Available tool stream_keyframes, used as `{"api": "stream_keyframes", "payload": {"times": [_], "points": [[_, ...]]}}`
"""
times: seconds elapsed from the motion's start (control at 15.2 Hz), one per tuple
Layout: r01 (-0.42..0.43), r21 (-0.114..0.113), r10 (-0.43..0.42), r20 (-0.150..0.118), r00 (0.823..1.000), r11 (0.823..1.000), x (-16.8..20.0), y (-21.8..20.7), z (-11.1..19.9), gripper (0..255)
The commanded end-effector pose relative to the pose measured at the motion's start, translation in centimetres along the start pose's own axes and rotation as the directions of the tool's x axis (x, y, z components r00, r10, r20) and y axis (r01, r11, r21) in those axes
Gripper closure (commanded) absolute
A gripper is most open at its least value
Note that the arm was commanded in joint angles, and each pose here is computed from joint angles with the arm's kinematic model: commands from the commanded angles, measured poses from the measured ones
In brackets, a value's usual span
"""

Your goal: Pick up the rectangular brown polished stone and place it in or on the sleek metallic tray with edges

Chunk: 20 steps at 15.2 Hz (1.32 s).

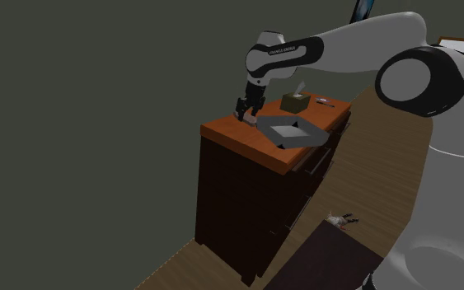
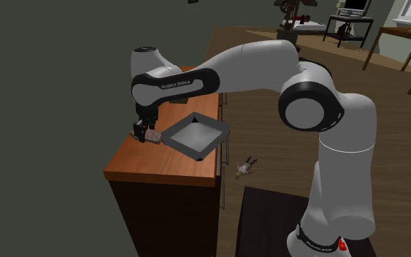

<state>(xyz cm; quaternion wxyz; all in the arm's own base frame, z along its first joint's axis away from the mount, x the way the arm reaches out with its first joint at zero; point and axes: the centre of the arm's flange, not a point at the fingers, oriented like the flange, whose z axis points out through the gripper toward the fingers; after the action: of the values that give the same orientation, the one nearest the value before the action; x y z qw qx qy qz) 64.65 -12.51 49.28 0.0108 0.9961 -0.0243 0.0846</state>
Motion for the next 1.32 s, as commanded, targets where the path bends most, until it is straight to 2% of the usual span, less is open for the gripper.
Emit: {"api": "stream_keyframes", "payload": {"times": [0.0, 1.25], "points": [[0.000, 0.000, 0.000, 0.000, 1.000, 1.000, 0.0, 0.0, 0.0, 255], [0.000, 0.000, 0.000, 0.000, 1.000, 1.000, 1.7, 0.2, -9.9, 255]]}}
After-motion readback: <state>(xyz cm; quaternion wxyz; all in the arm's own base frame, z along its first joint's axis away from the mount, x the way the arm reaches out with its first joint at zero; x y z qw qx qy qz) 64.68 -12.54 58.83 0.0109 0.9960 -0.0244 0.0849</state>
